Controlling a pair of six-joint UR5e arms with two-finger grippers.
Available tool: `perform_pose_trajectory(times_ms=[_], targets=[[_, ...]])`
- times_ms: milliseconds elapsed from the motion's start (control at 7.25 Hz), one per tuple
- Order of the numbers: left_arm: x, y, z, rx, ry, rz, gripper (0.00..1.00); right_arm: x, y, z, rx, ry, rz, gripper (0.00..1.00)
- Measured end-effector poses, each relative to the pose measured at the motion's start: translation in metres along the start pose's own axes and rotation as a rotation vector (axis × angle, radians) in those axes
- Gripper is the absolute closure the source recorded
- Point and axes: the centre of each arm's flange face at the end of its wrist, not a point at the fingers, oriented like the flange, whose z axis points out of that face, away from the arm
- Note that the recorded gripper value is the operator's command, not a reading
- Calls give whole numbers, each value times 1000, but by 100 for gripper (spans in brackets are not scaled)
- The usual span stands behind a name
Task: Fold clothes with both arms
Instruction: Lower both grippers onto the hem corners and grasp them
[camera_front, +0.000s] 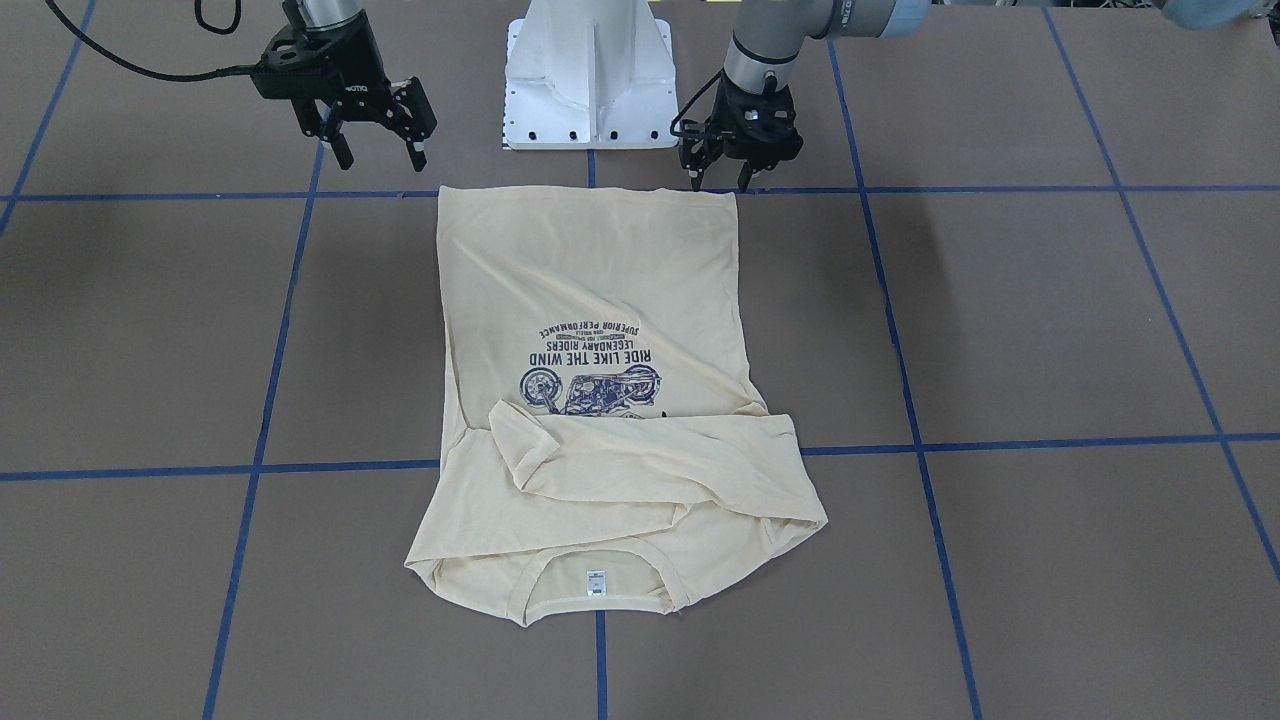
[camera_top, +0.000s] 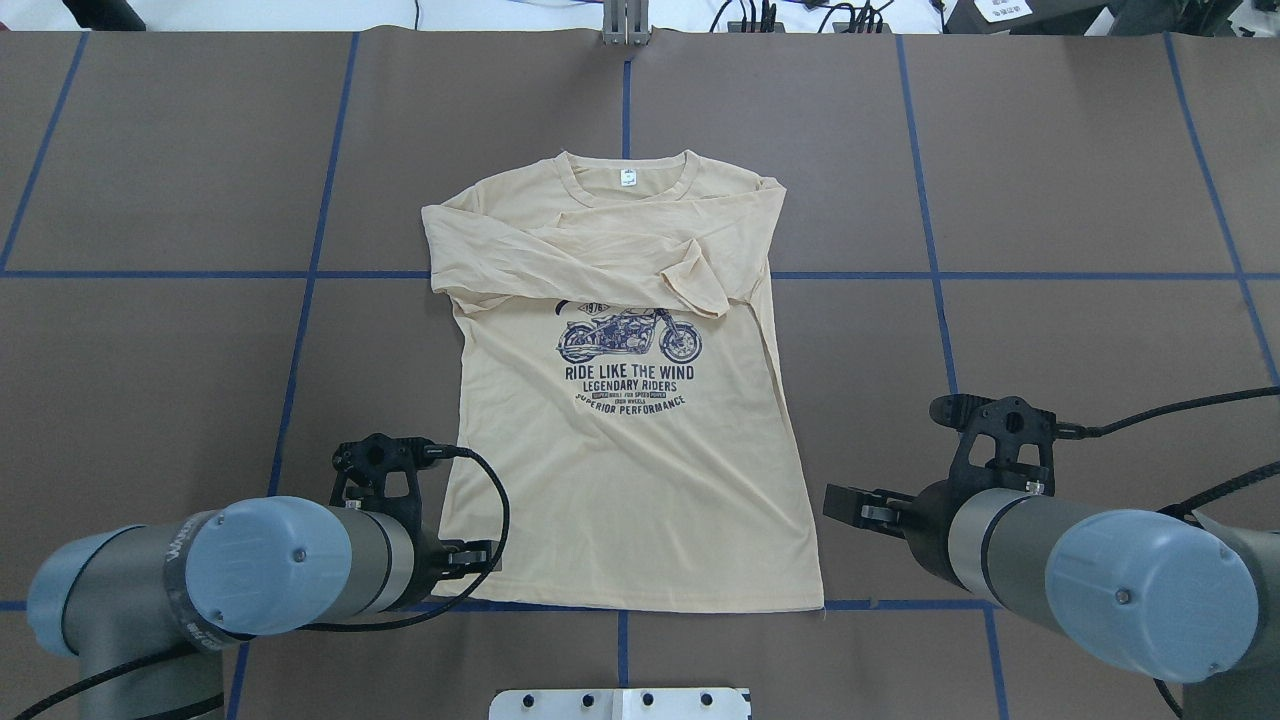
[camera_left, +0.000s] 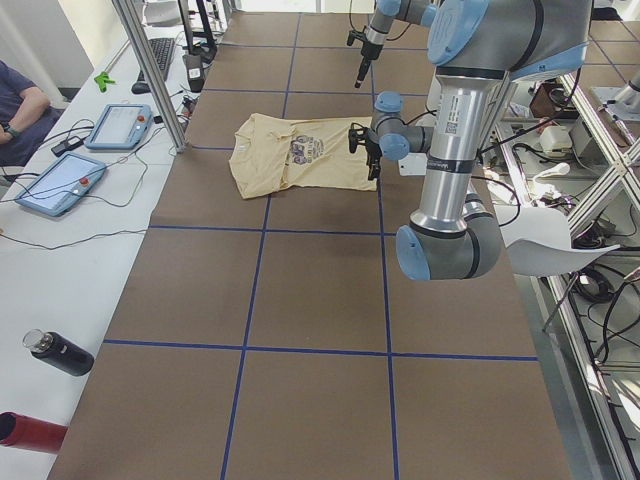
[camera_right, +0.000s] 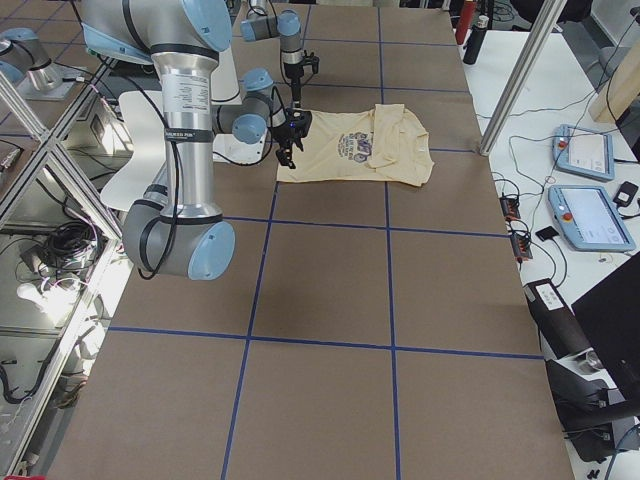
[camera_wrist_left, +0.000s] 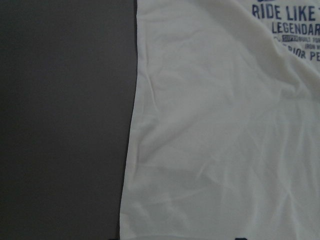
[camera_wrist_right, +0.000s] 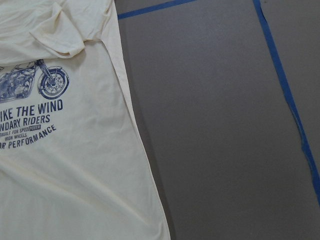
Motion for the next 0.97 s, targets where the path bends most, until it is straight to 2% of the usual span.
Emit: perform_pose_trajectory(times_ms=[138,276,414,828,966], targets=[[-2,3,9,-2,-15,-4,38,0,1,2,1,3,-2,0],[-3,5,13,-3,-22,-4,52,0,2,2,3,4,-4,0],[-4,5,15,-3,-27,-2,56,0,3,3,3,4,-5,0],[-6,6,22,-4,-43,3,58,0,5,5,5,8,-8,0],[-7,7,25,-6,-48,6,62,0,6,6,9,9,-11,0]])
